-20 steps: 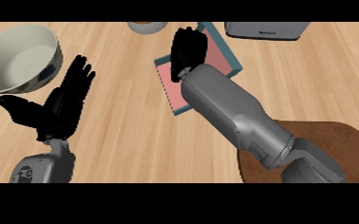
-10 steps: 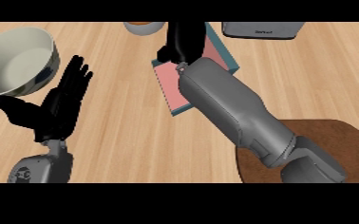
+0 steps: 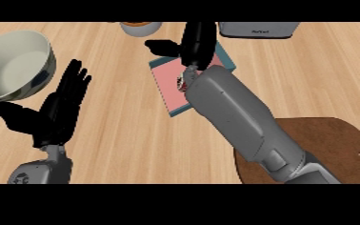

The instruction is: Pick the cupcake from the cutting board and place it in the cardboard box

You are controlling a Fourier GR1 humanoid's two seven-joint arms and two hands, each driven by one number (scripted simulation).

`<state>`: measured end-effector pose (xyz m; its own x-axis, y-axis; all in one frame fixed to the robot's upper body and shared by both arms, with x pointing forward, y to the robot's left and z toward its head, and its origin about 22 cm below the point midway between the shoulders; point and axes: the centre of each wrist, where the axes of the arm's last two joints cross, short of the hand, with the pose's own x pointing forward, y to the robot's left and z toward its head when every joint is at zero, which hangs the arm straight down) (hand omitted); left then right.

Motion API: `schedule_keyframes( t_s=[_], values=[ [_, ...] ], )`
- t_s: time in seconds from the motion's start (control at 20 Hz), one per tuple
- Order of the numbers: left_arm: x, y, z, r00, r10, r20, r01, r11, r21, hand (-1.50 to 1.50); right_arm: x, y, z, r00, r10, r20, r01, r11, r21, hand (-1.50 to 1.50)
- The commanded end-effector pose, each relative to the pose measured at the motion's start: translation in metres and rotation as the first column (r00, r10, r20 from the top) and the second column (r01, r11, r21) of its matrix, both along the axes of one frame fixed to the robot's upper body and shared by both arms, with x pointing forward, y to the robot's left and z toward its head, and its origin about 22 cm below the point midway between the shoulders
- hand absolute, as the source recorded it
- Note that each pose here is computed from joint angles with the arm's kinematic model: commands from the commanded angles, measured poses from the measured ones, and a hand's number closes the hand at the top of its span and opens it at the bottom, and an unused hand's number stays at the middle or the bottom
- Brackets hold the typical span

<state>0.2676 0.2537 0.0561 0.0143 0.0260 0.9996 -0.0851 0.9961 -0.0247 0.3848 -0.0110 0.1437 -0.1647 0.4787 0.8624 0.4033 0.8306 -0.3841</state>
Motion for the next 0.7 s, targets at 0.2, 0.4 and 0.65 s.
schedule_keyframes(
  t_s=[0.2,0.4,0.65],
  values=[
    [-0.012,0.002,-0.012,0.999,0.04,-0.008,-0.04,0.999,0.022,0.0,-0.021,-0.035,-0.027,0.995,-0.041,0.089,0.024,0.981,0.192,-1.5],
    [0.003,0.015,-0.008,0.999,0.037,-0.008,-0.037,0.999,0.005,0.0,-0.013,-0.062,-0.017,0.993,-0.055,0.102,0.034,0.981,0.189,-1.5],
    [-0.008,-0.005,-0.009,1.0,0.01,0.003,-0.01,1.0,-0.007,0.0,-0.039,-0.078,-0.072,0.992,-0.066,0.112,0.043,0.981,0.19,-1.5]
  ],
)
